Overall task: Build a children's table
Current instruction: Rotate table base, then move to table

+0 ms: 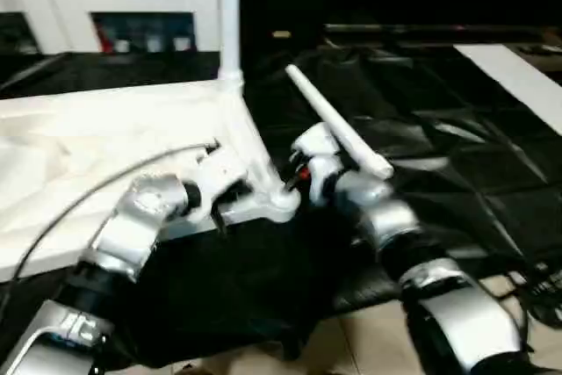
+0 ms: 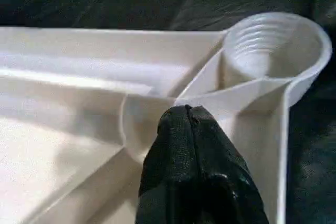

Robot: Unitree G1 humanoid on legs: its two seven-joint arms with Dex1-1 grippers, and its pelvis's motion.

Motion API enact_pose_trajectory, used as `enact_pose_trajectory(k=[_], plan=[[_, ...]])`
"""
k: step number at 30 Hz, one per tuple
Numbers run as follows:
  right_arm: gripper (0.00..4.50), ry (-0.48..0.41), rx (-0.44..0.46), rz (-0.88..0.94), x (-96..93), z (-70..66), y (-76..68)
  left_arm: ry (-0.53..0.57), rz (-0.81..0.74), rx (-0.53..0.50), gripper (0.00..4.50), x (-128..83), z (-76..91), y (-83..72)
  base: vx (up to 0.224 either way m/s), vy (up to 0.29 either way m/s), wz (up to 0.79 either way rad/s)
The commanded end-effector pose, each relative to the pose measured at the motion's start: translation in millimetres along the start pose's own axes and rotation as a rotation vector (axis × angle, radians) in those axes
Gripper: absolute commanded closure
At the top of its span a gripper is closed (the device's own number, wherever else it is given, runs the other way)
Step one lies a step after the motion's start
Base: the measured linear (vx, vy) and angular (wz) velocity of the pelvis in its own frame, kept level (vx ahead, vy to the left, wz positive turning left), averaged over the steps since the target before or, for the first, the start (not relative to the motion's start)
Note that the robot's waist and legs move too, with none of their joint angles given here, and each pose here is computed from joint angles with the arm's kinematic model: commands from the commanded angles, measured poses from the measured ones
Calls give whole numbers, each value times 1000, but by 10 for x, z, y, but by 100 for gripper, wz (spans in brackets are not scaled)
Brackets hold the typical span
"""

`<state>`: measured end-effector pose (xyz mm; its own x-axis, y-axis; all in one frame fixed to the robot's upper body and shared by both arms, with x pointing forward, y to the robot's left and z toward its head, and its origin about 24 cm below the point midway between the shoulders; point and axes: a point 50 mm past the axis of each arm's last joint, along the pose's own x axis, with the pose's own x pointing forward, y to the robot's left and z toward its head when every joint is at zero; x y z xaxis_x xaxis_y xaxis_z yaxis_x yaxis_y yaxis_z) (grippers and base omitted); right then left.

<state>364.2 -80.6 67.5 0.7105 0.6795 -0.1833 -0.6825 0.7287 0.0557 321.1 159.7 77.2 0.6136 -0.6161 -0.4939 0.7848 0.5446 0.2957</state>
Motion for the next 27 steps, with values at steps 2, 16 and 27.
enact_pose_trajectory(k=[2, 16, 27], plan=[[443, -57, 57, -111, -219, 88, -214, -178, 77, -48, 450, -65, 215, 84, 0, 0, 0], [373, -117, 28, -472, -823, -12, -178, -393, 821, -433, 360, -502, 24, 84, 0, 0, 0], [373, -78, 32, -486, -878, -68, -63, -267, 931, -406, 360, -440, -31, -39, 3, -52, 33]])
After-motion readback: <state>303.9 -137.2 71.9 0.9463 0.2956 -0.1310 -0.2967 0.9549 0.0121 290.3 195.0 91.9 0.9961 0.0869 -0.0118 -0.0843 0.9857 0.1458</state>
